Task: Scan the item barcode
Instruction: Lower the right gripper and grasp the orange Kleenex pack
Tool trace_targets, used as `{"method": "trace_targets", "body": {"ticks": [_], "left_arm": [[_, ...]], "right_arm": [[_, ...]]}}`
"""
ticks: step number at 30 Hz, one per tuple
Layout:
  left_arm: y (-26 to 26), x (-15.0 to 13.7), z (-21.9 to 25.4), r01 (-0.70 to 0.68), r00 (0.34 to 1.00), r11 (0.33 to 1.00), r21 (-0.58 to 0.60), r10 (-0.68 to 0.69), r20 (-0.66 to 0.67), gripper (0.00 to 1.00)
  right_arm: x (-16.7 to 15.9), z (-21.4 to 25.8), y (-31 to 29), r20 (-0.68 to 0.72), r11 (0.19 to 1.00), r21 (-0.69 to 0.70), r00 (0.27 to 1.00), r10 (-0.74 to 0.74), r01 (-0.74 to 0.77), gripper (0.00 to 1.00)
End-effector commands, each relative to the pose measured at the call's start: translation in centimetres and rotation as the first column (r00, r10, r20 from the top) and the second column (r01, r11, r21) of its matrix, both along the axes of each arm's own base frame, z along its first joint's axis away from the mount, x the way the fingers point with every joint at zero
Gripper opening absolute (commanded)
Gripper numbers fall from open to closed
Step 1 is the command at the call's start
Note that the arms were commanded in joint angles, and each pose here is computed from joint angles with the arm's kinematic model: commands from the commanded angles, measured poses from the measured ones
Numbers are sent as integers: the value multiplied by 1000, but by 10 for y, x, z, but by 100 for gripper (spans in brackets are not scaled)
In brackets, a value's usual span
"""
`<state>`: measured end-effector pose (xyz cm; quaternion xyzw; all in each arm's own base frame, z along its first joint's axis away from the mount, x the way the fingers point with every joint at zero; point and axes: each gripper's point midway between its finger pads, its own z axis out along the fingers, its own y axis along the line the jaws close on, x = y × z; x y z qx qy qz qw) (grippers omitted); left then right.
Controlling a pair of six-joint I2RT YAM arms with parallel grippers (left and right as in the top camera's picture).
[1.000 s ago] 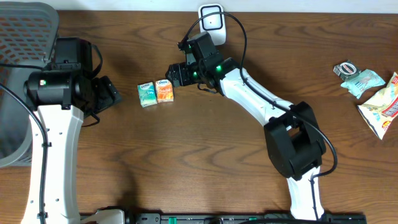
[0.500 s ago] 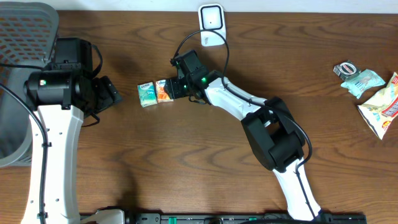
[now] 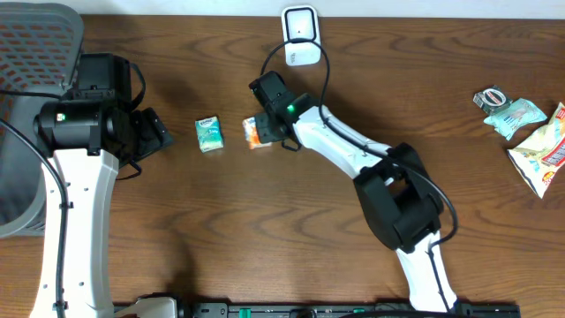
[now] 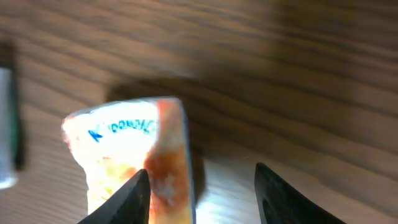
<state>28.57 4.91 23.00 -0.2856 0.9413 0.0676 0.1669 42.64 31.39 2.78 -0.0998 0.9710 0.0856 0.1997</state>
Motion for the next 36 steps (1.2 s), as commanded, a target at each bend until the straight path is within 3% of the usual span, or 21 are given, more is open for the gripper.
{"method": "trace_targets", "body": {"ticks": [1,19,25,36], "left_arm": [[3,0,0,-15,1000,1000,7,15,-2,98],[3,0,0,-16,1000,1000,6,16,-2,98],[3,0,0,-16,1000,1000,6,16,-2,98],[3,0,0,-16,1000,1000,6,16,-2,98]], "right_arm": [[10,40,-18,98,998,-44,994,-39,43,48],[2,63,22,122,990,93,988,95,-106,56],[-3,61,31,150,982,56,974,169,-179,59],[-5,53,29,136,983,37,976,173,-179,60]]}}
